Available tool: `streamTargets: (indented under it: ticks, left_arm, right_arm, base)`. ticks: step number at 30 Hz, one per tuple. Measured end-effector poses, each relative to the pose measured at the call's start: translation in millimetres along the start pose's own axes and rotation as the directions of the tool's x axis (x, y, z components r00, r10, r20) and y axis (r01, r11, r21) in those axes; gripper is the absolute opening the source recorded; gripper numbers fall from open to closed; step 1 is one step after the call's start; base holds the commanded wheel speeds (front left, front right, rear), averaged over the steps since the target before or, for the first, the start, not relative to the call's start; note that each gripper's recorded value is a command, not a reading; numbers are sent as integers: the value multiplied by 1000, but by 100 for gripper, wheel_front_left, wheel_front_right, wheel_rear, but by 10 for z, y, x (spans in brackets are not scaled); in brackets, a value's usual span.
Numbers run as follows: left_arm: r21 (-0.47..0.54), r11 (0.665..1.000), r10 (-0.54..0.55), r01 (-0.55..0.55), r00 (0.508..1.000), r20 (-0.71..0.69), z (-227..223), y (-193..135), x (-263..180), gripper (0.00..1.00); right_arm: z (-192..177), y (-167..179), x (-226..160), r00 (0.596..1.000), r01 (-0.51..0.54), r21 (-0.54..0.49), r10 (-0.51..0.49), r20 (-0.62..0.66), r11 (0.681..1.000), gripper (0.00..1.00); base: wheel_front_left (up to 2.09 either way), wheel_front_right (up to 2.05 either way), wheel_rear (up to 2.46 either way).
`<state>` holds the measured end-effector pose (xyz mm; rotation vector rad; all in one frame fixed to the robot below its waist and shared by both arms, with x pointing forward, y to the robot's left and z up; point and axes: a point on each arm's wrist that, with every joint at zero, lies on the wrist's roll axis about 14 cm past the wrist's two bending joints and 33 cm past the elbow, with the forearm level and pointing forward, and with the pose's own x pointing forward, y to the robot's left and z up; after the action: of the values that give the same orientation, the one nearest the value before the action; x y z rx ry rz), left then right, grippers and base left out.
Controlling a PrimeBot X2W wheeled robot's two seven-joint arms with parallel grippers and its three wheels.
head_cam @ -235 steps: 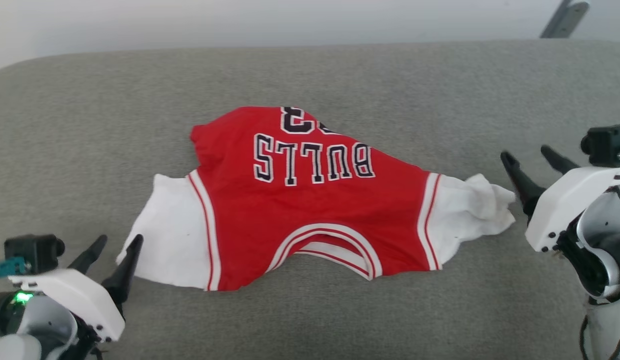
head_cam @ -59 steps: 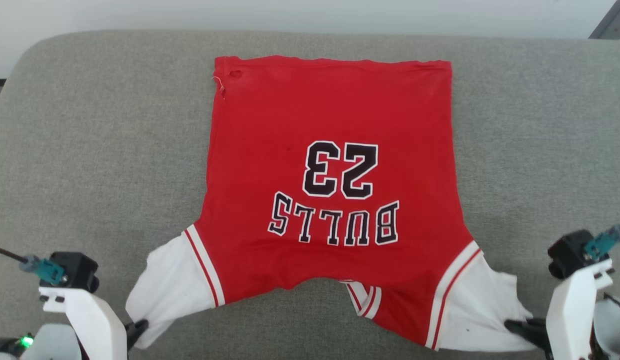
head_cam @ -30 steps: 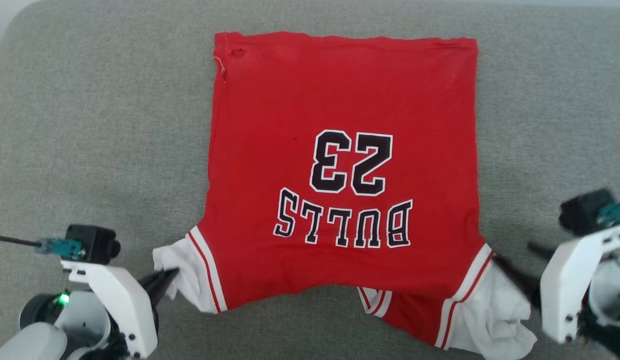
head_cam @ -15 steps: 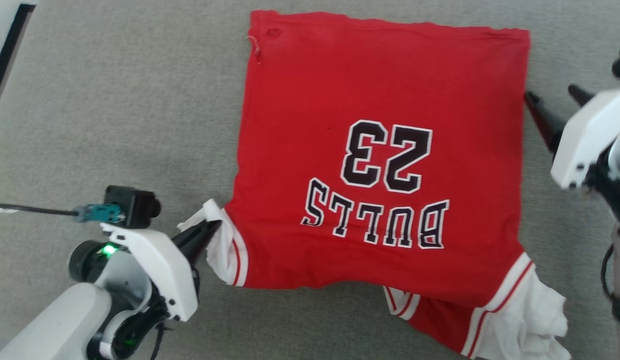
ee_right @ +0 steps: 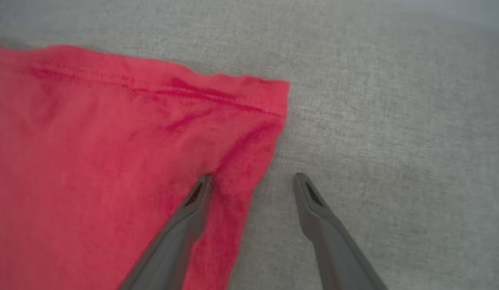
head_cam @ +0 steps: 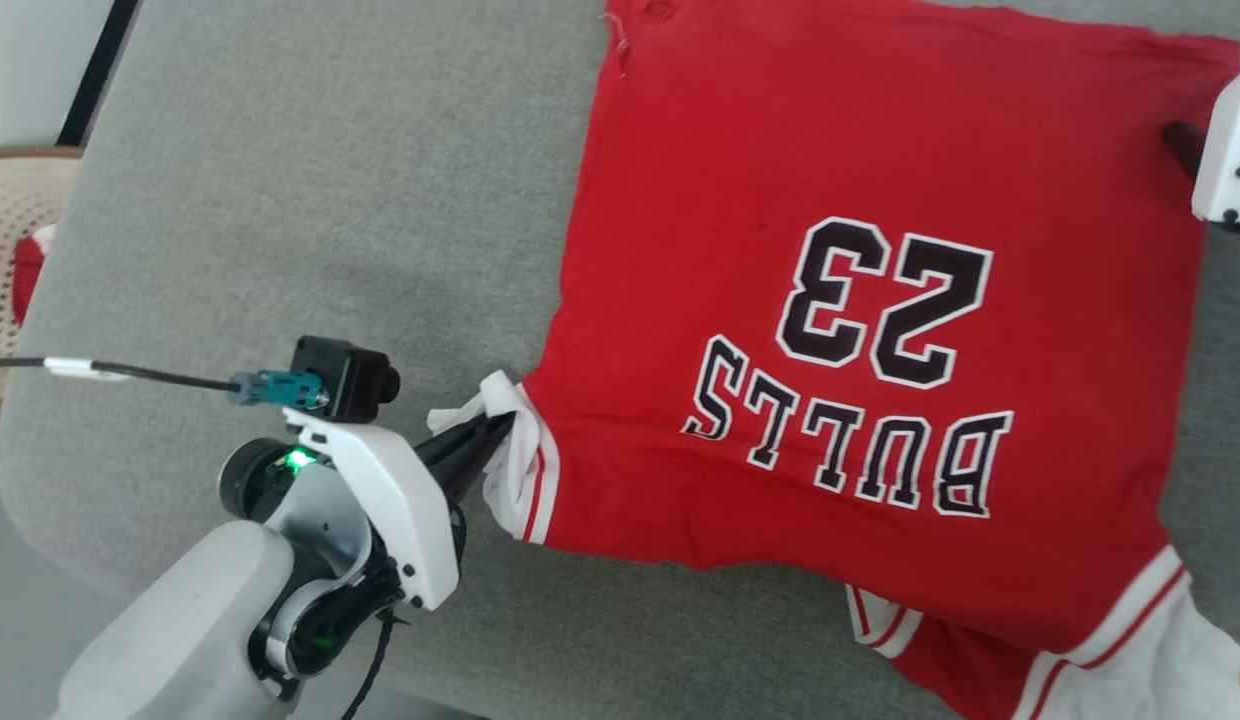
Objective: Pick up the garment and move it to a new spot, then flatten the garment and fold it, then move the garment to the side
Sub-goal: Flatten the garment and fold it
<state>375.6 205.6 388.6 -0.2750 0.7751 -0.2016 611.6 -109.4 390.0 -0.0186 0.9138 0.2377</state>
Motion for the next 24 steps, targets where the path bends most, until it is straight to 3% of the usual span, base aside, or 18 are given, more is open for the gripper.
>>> streamTargets:
  ticks: [6,8,15,24]
  left_arm:
    - [-22,1000,17,-17,1000,-12,-60,86,39,0]
    - [-29,999,21,-21,1000,-13,-75,105,49,0]
    - [-27,999,30,-30,1000,4,-23,177,74,0]
    - [-2,1000,30,-30,999,25,100,222,75,0]
  right_arm:
    - [-146,139,244,984,-27,43,34,-174,999,100]
    - [-173,134,281,980,-13,11,15,-199,1000,0]
    - [-183,163,219,981,-21,-45,12,-194,999,0]
    - [-380,120,-199,981,-80,-124,56,-188,989,0]
  base:
    - [0,0,0]
    - [0,0,0]
    - [0,0,0]
    - [0,0,0]
